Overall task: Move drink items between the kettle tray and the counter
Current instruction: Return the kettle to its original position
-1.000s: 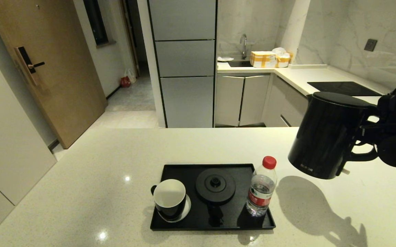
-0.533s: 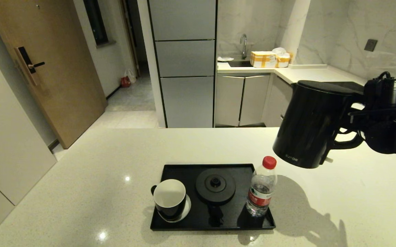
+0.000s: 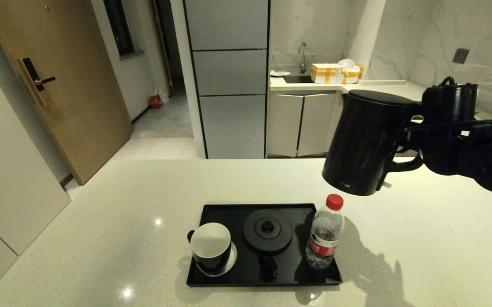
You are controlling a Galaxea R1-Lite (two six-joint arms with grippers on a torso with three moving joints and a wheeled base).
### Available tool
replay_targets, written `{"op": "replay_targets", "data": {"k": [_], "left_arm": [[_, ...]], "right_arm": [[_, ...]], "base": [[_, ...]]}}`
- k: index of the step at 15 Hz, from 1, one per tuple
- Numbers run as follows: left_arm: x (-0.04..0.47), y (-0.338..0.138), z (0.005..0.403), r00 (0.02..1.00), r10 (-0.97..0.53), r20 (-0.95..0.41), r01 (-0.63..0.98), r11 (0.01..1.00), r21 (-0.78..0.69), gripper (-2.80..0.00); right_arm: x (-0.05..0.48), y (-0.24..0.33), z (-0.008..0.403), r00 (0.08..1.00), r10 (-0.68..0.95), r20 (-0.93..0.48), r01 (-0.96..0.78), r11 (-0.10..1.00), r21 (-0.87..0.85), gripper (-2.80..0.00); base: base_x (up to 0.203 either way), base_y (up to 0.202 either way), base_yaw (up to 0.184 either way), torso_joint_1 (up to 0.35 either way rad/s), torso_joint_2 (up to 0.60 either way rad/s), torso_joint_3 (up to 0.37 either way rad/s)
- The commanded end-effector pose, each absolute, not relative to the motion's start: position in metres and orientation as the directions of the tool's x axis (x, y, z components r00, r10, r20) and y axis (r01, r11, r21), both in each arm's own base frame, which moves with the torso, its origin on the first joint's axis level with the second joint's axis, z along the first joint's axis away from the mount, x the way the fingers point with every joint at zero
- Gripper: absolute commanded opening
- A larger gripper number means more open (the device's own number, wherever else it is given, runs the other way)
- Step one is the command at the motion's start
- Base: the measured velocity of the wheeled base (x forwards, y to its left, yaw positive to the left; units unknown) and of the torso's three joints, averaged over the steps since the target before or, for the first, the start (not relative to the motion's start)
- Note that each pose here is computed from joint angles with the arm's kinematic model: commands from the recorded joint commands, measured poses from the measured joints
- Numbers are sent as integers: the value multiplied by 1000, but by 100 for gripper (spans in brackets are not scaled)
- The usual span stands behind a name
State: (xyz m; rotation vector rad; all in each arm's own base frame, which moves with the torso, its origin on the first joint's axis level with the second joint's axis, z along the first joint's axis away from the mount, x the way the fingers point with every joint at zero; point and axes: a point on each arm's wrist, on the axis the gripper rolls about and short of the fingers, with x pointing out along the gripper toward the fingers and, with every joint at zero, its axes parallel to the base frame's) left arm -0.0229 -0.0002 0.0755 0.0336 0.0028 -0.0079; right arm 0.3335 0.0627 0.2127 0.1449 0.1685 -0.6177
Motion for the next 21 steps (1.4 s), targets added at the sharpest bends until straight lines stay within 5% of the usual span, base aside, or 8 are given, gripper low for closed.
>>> {"op": "replay_targets", "data": {"k": [1, 21], "left_arm": [[-23, 0, 75, 1000, -8, -3, 8, 999, 34, -280], [-23, 0, 75, 1000, -8, -2, 8, 999, 34, -280]], "right_arm": [[345, 80, 206, 816, -538, -211, 562, 824, 70, -280], [341, 171, 205, 933, -283, -220, 306, 949, 78, -280]], "base": [[0, 0, 0, 0, 0, 0], [0, 0, 0, 0, 0, 0]]}}
